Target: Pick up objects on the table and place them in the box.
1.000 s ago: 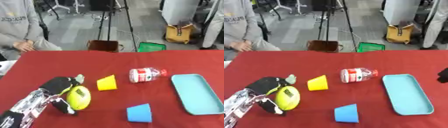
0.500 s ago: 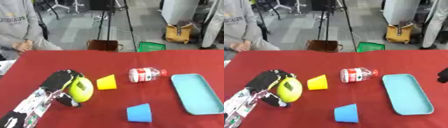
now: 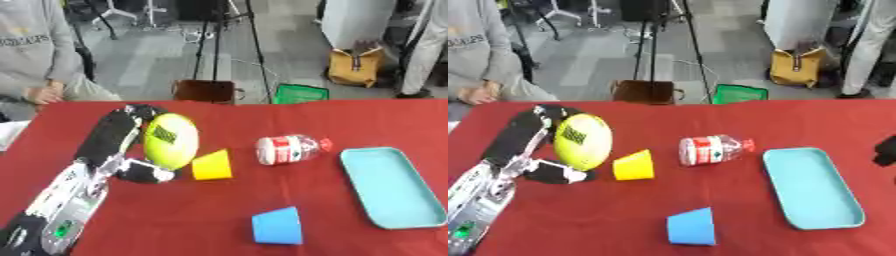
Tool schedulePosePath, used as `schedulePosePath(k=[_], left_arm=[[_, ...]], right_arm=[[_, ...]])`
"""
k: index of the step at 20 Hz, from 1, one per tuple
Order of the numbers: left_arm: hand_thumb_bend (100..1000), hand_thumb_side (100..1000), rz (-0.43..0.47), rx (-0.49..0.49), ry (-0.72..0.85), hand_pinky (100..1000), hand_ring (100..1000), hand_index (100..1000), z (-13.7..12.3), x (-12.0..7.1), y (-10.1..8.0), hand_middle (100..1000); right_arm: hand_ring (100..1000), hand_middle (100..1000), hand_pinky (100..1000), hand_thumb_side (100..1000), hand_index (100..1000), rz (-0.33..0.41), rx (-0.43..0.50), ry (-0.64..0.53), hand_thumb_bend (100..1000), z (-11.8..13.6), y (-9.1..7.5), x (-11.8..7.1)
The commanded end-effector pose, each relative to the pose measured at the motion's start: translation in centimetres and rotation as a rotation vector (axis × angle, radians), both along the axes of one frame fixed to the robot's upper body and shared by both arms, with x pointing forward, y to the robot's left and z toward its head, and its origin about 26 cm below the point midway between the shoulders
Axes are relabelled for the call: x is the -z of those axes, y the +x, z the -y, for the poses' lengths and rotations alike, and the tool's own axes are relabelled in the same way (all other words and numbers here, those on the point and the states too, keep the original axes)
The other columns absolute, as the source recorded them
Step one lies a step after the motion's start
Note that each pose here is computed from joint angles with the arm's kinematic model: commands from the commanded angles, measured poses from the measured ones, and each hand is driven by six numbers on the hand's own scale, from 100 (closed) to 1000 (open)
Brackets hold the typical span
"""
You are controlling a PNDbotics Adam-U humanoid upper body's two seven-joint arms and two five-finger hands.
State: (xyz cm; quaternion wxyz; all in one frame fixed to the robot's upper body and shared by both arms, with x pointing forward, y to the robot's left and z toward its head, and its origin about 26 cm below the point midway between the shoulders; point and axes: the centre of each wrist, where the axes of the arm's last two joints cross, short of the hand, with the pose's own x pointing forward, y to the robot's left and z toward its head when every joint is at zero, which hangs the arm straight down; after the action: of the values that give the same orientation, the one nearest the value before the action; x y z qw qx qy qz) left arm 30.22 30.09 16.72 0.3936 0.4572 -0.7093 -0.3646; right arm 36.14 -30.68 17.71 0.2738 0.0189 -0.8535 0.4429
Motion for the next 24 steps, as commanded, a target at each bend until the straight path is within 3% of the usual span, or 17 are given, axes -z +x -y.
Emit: schedulePosePath(k=[1, 11, 17, 24], left_arm=[[335, 293, 0.016, 0.095, 0.03, 263, 352, 572, 0.6, -2.0, 0.7, 446], [396, 288, -0.071, 0.243, -0.012, 290, 387, 584, 1.8, -4.3, 6.8, 456], [440, 286, -0.085, 0.23, -0.017, 313, 407, 592, 2.9, -6.3, 10.5, 462], [449, 290, -0.072, 0.206, -0.025, 341, 428, 617, 2.9, -5.2, 13.5, 483]], right_arm=[[637, 667, 603, 437, 750, 0.029, -0.028, -0.015, 201, -0.1, 0.2, -0.9], [639, 669, 607, 433, 753, 0.048, -0.118, -0.006, 209, -2.4, 0.7, -1.3], [642, 671, 610, 430, 756, 0.087, -0.182, 0.014, 213, -4.0, 1.1, -2.4], [644, 672, 612, 427, 756, 0.107, -0.202, 0.042, 217, -4.7, 1.1, -3.0]])
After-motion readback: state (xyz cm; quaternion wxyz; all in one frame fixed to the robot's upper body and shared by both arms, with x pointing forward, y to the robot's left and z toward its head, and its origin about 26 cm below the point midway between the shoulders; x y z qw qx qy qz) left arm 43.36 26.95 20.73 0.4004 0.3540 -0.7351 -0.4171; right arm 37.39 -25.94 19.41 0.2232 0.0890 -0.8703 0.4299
